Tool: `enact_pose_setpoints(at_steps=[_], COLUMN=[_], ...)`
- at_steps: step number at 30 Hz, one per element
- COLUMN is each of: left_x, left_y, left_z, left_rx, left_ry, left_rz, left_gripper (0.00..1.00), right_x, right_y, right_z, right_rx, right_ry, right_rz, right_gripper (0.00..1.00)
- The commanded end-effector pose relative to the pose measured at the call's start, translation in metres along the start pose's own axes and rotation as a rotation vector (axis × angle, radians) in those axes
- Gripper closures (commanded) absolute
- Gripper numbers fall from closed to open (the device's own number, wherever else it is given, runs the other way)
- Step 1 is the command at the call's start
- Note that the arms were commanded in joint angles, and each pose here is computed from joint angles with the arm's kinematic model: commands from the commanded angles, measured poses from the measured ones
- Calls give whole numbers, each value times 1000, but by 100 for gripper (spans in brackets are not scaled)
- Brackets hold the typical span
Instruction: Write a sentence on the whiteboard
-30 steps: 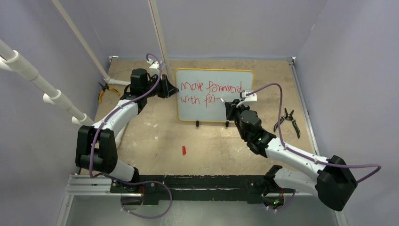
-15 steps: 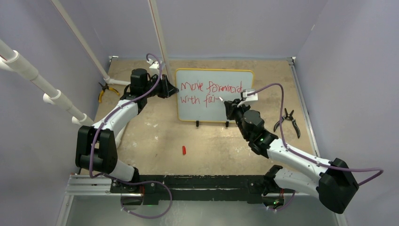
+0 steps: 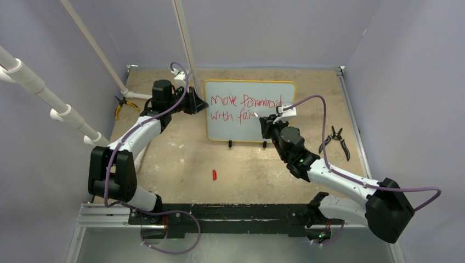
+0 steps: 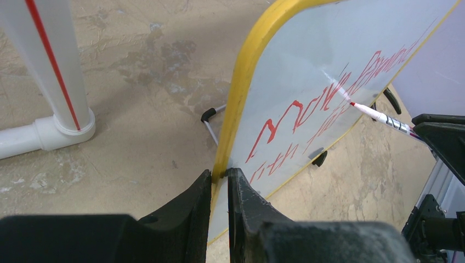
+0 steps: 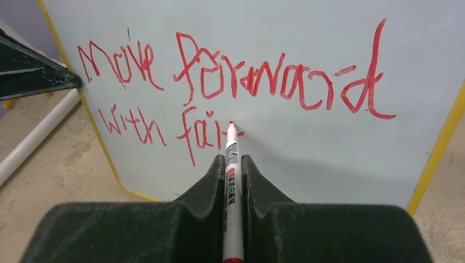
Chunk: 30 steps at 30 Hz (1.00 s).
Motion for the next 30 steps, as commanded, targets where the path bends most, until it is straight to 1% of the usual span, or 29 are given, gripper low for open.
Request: enact_pose_setpoints(at_steps=[1, 10, 17, 30], left_x=[2, 2, 3, 3], left_y=[1, 2, 2, 2], left_z=[-12, -12, -13, -13], left_rx=[-24, -26, -23, -23], left_ry=[-42, -42, -46, -41], left_rz=[6, 5, 4, 1], left_gripper=[86, 86, 86, 86], right_x=[-7, -2, 3, 7], right_y=[22, 7, -1, -11], right_z=[-2, -4, -8, -8], right_rx=[-15, -35, -56, -85], right_ry=[-40, -52, -78, -64], right_rz=[-72, -9, 22, 67], right_gripper=[100, 100, 100, 100])
Point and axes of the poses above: each gripper's point midway between its finger pads, its own x axis back along the fingers, its own z axis along the line the jaws close on, y = z × x, the point moved 8 cm from there along x, back along the fingers, and after that the axes turned 7 degrees about x, right-handed, at the moved point
